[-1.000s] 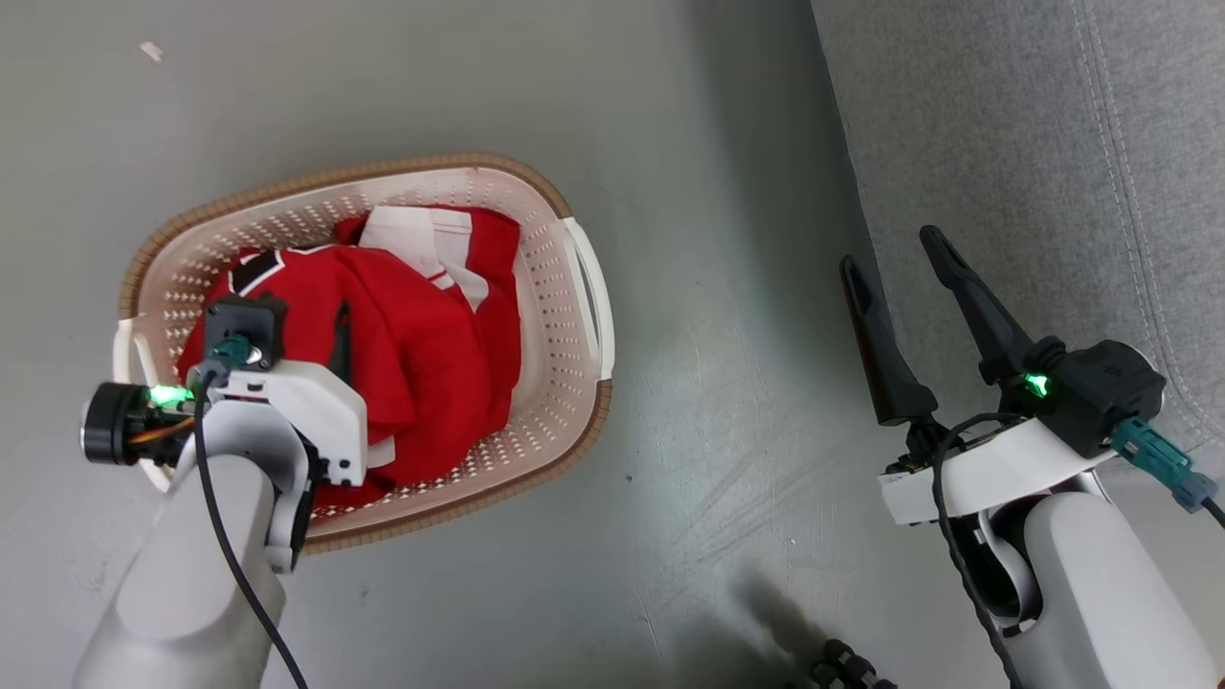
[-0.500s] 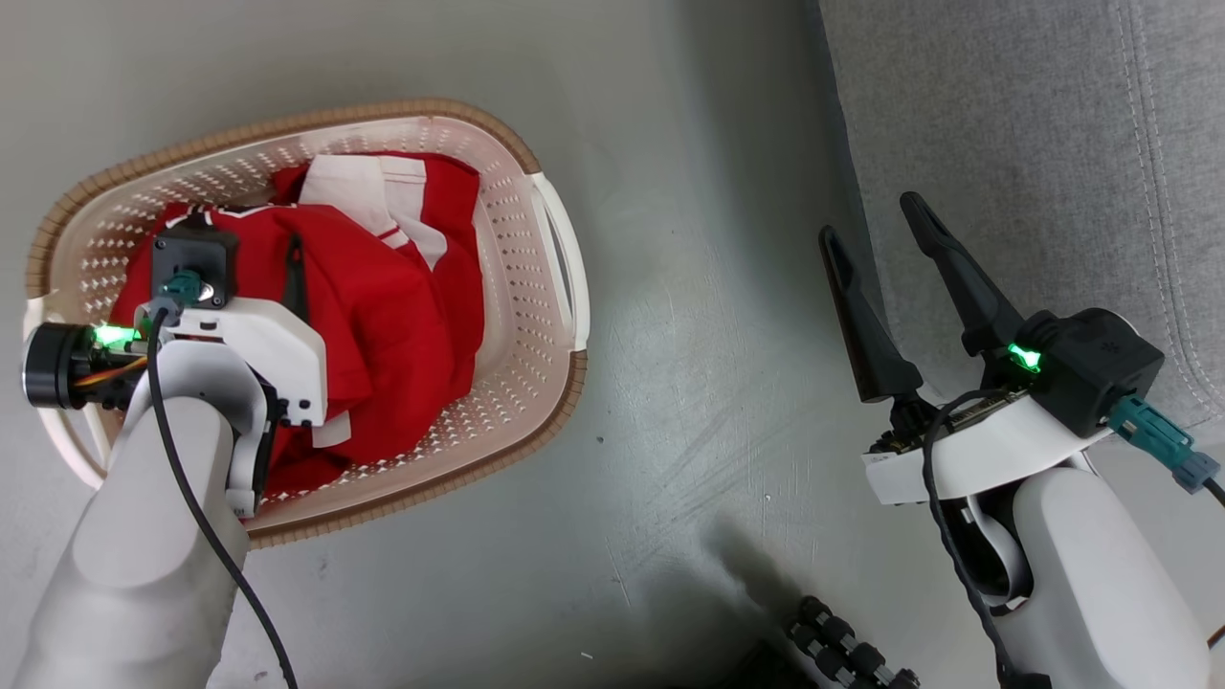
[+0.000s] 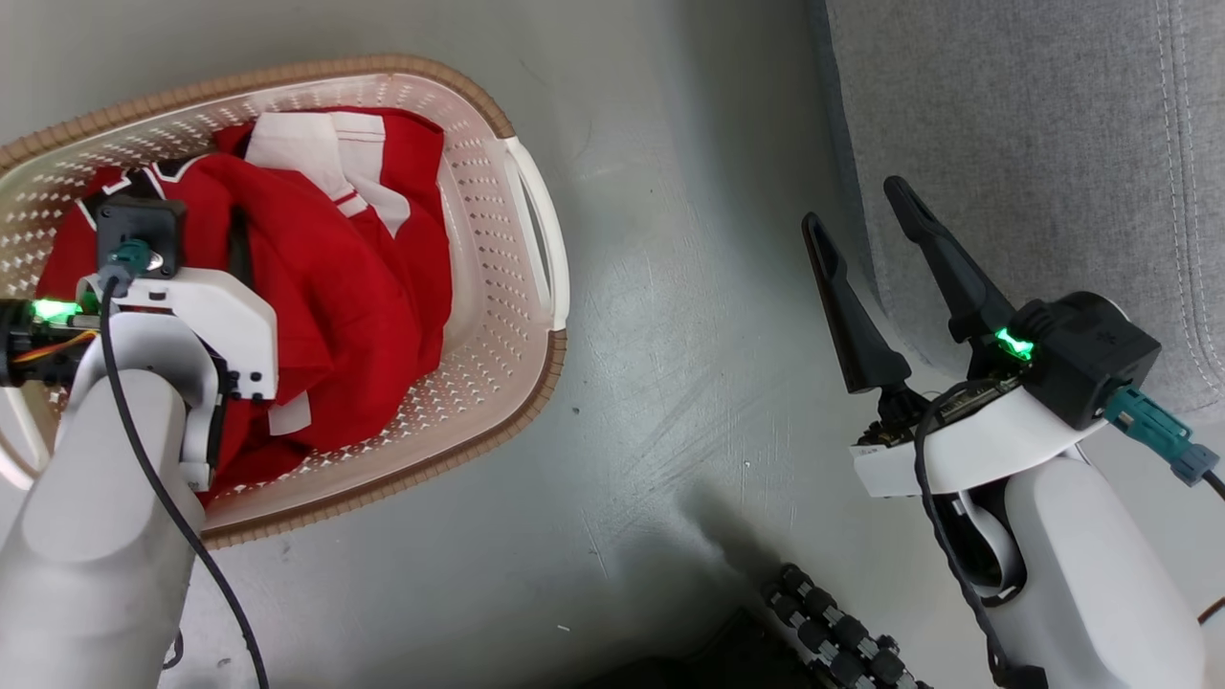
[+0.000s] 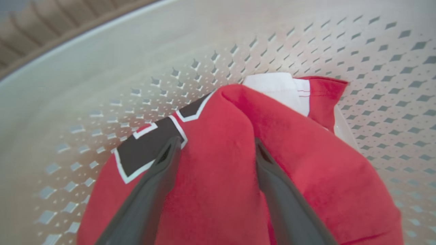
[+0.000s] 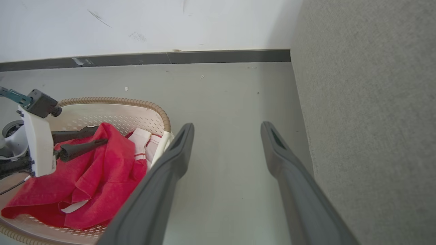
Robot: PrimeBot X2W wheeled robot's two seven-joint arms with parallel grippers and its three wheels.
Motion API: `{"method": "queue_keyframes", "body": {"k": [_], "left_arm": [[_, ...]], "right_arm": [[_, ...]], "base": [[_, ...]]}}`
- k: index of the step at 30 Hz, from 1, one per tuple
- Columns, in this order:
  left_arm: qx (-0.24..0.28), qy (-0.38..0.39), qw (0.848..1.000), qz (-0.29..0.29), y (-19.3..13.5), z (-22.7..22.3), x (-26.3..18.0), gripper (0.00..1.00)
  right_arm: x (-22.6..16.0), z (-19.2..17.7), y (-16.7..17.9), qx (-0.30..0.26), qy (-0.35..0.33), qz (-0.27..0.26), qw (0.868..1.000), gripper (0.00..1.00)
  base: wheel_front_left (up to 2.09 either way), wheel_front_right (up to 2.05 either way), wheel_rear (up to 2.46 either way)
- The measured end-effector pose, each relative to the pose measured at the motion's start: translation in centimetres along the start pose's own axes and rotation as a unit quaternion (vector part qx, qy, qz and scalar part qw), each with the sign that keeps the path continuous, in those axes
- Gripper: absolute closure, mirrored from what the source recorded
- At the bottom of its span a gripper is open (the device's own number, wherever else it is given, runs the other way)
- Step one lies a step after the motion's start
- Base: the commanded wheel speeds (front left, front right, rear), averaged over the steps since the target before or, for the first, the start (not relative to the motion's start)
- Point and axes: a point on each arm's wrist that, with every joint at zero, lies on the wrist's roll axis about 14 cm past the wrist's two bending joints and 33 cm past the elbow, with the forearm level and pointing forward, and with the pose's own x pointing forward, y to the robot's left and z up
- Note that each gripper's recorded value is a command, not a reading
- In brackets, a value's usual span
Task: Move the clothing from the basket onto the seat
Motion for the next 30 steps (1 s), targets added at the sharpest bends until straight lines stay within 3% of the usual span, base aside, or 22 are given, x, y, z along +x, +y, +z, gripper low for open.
{"method": "queue_keyframes", "body": {"k": [7,9,10,13,14,30], "left_arm": [[-0.001,0.012,1.000,-0.004,-0.1,-1.1,1.4,0.00],[-0.002,0.018,1.000,-0.006,-0.3,-1.5,1.7,0.26],[-0.002,0.021,1.000,-0.007,-0.4,-1.7,1.9,0.49],[-0.001,0.027,1.000,-0.013,-0.6,-2.3,2.3,0.73],[0.001,0.029,0.999,-0.014,-0.7,-2.5,2.4,0.97],[-0.013,-0.022,0.999,-0.028,-1.4,0.3,2.9,1.00]], "right_arm": [[0.3,-0.6,-0.4,-0.004,0.006,-0.004,1.000,0.00],[0.2,-0.9,-0.6,-0.006,0.011,-0.006,1.000,0.00],[0.2,-1.0,-0.7,-0.007,0.013,-0.008,1.000,0.00],[0.2,-1.3,-0.9,-0.009,0.017,-0.010,1.000,0.00],[0.2,-1.4,-1.0,-0.010,0.018,-0.012,1.000,0.00],[2.0,0.7,-1.9,-0.013,-0.019,-0.018,1.000,0.00]], "base": [[0.00,0.00,0.00],[0.00,0.00,0.00],[0.00,0.00,0.00],[0.00,0.00,0.00],[0.00,0.00,0.00],[0.00,0.00,0.00]]}}
